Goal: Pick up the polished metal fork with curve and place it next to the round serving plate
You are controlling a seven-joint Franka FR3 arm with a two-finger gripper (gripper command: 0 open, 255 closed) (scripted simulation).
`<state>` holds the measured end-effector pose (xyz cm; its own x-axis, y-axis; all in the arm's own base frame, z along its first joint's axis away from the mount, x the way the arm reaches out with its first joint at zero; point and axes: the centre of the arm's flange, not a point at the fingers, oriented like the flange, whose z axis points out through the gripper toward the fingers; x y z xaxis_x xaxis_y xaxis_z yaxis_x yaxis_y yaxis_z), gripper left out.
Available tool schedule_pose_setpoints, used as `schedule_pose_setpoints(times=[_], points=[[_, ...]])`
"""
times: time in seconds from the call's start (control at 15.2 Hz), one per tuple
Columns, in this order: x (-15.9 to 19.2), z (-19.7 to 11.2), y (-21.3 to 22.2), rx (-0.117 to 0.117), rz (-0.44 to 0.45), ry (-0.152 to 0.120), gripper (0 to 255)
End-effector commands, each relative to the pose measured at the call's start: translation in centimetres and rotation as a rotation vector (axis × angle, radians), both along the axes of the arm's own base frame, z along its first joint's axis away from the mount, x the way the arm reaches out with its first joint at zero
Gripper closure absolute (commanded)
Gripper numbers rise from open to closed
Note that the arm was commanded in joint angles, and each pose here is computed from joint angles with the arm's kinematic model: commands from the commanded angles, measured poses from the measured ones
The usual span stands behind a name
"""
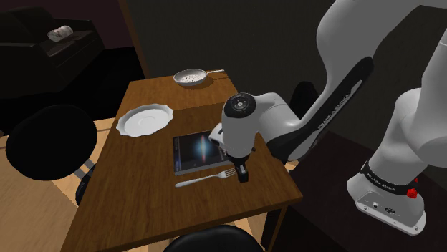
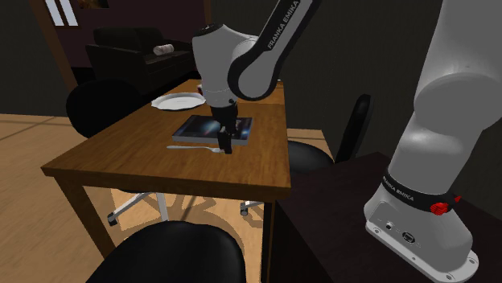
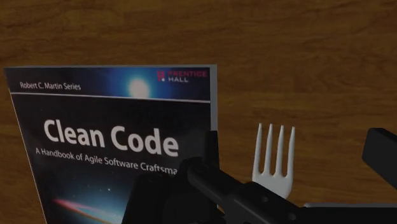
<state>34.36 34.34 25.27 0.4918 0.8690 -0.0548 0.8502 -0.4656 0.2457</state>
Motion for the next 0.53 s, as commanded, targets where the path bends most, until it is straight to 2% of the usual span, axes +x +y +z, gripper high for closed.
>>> schedule_pose_setpoints(times=[0.0, 0.46], points=[[0.21, -1.11, -0.27, 0.000, 0.001, 0.000, 0], [0.37, -1.92, -0.41, 0.000, 0.001, 0.000, 0]])
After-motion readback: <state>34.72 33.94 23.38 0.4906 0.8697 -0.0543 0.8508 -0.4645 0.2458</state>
